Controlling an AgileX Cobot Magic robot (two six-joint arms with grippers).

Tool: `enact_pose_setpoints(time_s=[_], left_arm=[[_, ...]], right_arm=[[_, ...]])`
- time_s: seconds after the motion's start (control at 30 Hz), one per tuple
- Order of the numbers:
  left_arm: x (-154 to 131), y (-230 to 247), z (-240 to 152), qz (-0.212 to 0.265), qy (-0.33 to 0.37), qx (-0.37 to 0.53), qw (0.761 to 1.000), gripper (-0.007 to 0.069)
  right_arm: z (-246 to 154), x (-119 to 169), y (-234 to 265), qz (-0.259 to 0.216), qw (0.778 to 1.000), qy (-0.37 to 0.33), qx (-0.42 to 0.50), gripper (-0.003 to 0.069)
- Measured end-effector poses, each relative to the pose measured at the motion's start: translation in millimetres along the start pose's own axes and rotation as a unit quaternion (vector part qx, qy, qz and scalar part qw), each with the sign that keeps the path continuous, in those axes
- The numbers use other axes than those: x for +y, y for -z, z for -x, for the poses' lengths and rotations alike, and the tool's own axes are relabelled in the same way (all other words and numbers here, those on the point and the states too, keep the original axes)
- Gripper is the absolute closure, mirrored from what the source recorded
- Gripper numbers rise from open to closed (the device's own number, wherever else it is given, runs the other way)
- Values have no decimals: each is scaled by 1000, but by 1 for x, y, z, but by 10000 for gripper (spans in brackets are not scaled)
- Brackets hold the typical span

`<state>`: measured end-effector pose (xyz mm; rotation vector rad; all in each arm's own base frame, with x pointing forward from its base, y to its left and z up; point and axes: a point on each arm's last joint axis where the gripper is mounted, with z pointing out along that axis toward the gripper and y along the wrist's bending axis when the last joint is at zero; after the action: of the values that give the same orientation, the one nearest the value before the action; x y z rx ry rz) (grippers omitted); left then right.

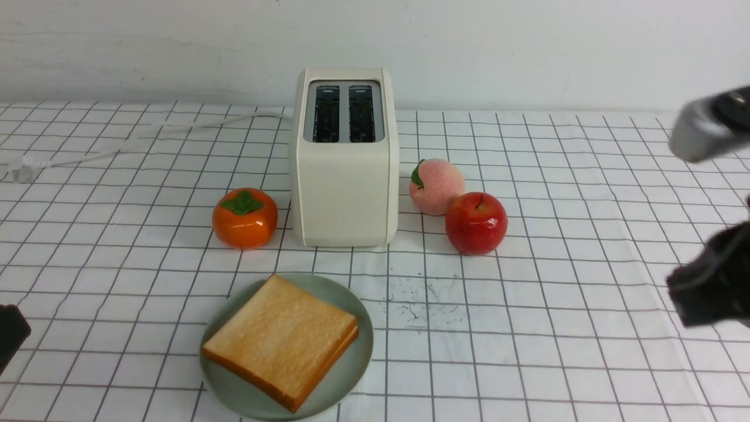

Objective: Take toasted bread from bread machine on white checkered table place on plate.

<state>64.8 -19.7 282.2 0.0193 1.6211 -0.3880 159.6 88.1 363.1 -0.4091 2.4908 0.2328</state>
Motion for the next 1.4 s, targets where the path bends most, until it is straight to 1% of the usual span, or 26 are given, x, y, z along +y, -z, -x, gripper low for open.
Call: enact_pose_setpoints(time_s=[0.2, 0.43, 0.57, 0.63, 0.73, 0.77, 0.8, 0.87, 0.93, 1.0, 1.03, 1.1, 1.17, 1.27, 1.4], left_arm=[[0, 0, 0, 0, 0, 0, 1000, 638], [0, 0, 0, -1, 0, 0, 1000, 638], [0, 0, 0, -1, 0, 0, 1000, 638], [0, 0, 0, -1, 0, 0, 1000, 638], [0, 0, 0, -1, 0, 0, 1000, 637], [0, 0, 0, -1, 0, 0, 1000, 637], [0, 0, 0, -1, 0, 0, 1000, 637], [0, 0, 0, -1, 0, 0, 1000, 636], [0, 0, 0, -1, 0, 0, 1000, 634], [0, 0, 0, -1, 0, 0, 1000, 633], [0, 0, 0, -1, 0, 0, 1000, 631], [0, 0, 0, -1, 0, 0, 1000, 629], [0, 0, 0, -1, 0, 0, 1000, 627], [0, 0, 0, -1, 0, 0, 1000, 627], [0, 0, 0, -1, 0, 0, 1000, 627]], right_arm=[[-32, -8, 13, -9, 1000, -6, 18, 661], [-40, -10, 20, -15, 999, -8, 38, 659], [-41, -12, 20, -21, 999, -7, 34, 657], [-42, -16, 22, -27, 999, -15, 13, 659], [-57, -32, 23, -46, 995, -40, -83, 675], [-71, -40, 24, -60, 986, -47, -148, 678], [-74, -41, 23, -63, 985, -47, -155, 678], [-100, -48, 14, -89, 971, -53, -214, 678], [-141, -56, -12, -128, 953, -66, -267, 678], [-170, -59, -33, -152, 937, -74, -304, 678], [-177, -60, -37, -159, 930, -75, -323, 678], [-199, -61, -58, -165, 921, -90, -341, 678], [-210, -62, -68, -161, 917, -113, -347, 678], [-215, -62, -73, -155, 921, -137, -331, 678], [-216, -62, -73, -153, 921, -145, -327, 678]])
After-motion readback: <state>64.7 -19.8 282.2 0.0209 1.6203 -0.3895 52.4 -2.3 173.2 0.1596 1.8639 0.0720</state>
